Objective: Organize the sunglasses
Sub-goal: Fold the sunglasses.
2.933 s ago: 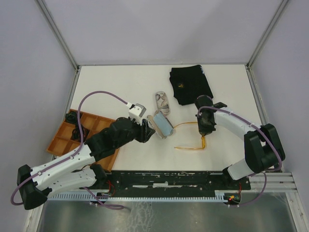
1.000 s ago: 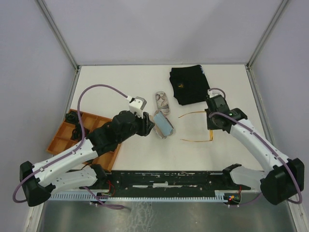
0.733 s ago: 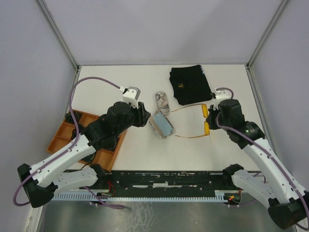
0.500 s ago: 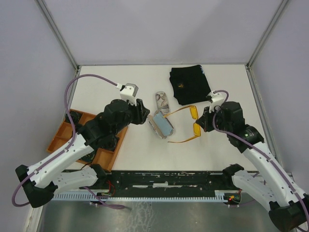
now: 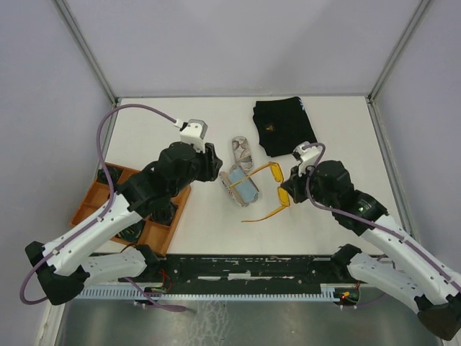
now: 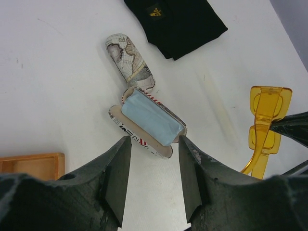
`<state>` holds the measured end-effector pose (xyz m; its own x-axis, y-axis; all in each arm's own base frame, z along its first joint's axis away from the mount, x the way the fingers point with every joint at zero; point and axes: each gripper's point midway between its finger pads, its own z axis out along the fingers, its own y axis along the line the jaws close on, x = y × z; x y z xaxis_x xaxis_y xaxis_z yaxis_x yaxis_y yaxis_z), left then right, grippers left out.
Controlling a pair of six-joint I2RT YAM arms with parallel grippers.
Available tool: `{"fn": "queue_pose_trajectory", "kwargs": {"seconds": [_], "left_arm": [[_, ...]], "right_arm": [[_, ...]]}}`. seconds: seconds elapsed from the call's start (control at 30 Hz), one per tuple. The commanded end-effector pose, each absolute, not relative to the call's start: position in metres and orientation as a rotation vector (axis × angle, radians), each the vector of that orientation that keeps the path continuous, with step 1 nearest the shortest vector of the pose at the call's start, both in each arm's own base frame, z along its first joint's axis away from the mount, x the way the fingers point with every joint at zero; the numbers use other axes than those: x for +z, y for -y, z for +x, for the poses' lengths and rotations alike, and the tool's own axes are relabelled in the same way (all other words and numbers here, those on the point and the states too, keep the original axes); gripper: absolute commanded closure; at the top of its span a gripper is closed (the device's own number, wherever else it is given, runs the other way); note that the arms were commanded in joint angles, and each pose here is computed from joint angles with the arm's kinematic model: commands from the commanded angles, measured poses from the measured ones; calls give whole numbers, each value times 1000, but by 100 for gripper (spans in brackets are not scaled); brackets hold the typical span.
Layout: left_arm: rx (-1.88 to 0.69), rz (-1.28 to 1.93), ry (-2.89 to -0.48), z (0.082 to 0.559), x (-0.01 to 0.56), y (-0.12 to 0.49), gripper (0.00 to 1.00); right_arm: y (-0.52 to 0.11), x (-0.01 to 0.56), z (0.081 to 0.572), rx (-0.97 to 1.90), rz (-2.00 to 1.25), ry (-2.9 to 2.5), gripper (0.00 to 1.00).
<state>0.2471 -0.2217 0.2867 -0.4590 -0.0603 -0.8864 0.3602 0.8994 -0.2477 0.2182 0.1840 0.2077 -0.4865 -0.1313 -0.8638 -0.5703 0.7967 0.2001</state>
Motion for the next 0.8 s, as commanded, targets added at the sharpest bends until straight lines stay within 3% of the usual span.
{"fn": "queue_pose_trajectory", "kwargs": {"seconds": [0.0, 0.33, 0.77], "left_arm": [[-516, 116, -1953, 258, 311, 223, 48], [-485, 77, -1965, 270, 309, 229, 48], [-436, 99, -2014, 280, 286, 239, 49]], "right_arm": [[-173, 234, 239, 383, -386, -1911, 100], [-198, 245, 240, 156, -323, -1829, 100], [-243, 254, 233, 195, -311, -1786, 100]]}}
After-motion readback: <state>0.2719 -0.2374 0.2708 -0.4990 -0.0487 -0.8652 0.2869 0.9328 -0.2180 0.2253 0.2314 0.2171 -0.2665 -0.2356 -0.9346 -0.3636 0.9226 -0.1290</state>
